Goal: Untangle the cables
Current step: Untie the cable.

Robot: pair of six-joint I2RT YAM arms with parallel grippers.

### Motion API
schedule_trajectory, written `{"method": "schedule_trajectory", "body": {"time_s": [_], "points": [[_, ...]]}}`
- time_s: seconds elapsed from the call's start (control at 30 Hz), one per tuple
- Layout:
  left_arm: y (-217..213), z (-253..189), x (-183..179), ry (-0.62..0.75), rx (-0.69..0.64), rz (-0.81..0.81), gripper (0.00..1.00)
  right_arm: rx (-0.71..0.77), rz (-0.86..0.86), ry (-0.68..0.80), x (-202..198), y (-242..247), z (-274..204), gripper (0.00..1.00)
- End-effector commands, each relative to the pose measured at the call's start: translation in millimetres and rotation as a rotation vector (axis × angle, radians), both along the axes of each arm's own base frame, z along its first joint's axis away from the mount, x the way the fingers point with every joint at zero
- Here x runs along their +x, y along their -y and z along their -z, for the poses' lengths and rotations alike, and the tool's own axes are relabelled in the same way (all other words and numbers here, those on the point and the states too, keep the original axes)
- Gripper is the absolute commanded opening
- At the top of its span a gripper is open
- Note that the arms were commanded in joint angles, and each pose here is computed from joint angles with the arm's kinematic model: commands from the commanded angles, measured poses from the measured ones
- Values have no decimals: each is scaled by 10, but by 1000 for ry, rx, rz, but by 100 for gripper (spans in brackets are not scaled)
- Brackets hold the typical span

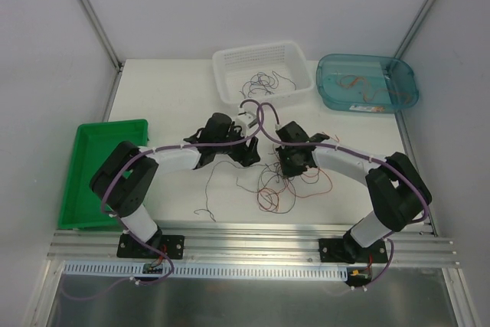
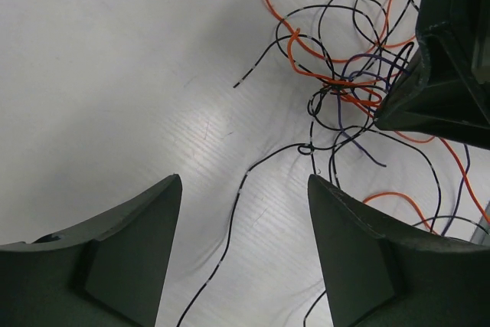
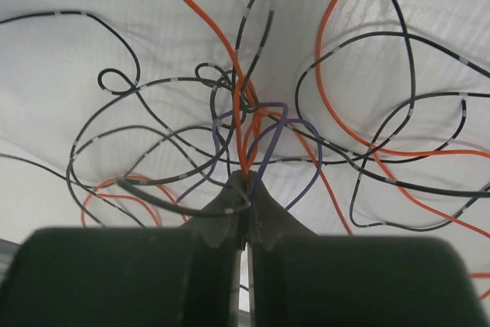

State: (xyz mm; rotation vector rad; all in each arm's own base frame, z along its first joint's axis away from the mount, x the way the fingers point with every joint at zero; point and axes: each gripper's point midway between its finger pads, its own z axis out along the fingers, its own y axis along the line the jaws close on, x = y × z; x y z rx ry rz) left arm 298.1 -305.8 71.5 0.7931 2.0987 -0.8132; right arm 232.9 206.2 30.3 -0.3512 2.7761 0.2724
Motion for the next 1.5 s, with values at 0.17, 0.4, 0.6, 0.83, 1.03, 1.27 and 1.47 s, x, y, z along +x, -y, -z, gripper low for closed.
{"method": "schedule_trajectory", "body": {"time_s": [0.17,0.4,0.6,0.83,1.03,1.27,1.47], "points": [[421,-102,35,5,-74,149,65,-41,-109,26,-44,135,-5,1],[565,102,-54,-219,-47,-38,56,-14,-107,35,-41,94,-65,1],[606,263,-141,-284,-12,-213,53,65,-92,70,-22,3,-179,1],[736,306,-242,-304,-64,-126,53,151,-97,91,-45,-37,-288,1],[794,346,-282,-282,-78,-69,48,201,-98,85,-77,-85,-304,1],[761,328,-350,-276,-103,-65,0,210,-67,114,-50,1,-445,1],[102,32,7,-194,-87,-358,0,146,48,147,-36,422,-631,1]]}}
